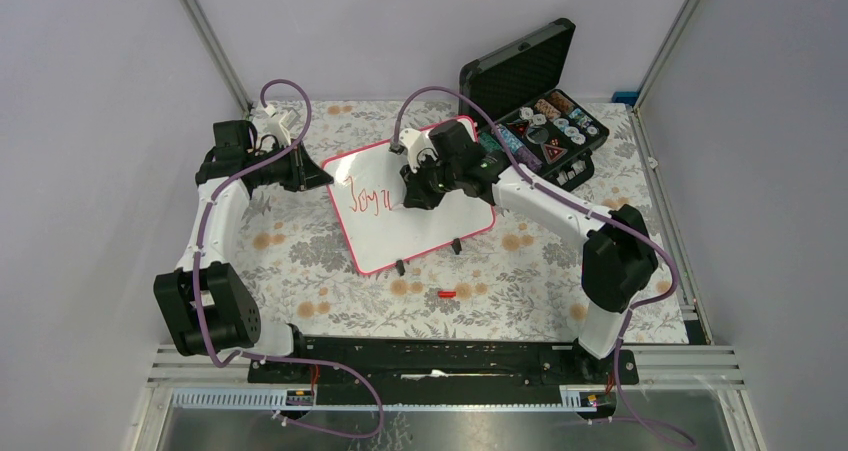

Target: Write a sentence on the whiteboard

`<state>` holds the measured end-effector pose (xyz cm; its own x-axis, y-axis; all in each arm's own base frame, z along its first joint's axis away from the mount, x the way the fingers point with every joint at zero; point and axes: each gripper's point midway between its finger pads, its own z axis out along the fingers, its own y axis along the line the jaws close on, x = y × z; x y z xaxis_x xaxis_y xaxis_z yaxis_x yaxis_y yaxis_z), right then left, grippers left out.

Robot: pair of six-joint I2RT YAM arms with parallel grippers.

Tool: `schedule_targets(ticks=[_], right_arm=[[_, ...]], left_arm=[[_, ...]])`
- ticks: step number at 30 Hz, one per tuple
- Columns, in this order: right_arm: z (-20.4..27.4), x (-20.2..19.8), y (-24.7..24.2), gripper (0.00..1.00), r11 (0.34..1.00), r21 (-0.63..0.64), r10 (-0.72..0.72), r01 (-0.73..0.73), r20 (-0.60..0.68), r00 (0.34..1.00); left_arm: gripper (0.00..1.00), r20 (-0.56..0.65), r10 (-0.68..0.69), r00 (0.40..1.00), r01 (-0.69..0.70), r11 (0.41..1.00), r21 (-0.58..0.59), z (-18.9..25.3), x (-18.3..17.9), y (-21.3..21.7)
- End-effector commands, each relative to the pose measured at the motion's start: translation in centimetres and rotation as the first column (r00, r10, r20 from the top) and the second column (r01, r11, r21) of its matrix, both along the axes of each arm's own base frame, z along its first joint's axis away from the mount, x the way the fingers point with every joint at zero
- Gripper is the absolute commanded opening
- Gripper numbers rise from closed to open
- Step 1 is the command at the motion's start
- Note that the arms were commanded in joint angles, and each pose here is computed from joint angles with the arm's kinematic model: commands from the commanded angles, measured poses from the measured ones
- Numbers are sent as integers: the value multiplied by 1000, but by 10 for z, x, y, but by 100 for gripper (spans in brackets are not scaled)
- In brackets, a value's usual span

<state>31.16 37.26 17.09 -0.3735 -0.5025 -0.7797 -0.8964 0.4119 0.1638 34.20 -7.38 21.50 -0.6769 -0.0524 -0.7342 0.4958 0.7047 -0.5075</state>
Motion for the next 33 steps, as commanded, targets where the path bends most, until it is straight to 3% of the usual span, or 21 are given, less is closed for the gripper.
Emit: schedule_targets(ticks=[1, 8, 33], right_arm=[[38, 14, 1, 0, 998, 60, -39, 33, 94, 995], [65, 20, 1, 0, 993, 107, -57, 44, 125, 991], [53, 34, 3, 0, 995, 84, -69, 59, 120, 990]], left_arm=[[0, 102, -6, 995, 0, 998, 62, 9, 9, 5], [0, 105, -7, 994, 1, 998, 59, 10, 10, 4], [0, 106, -6, 994, -1, 998, 63, 10, 11, 5]])
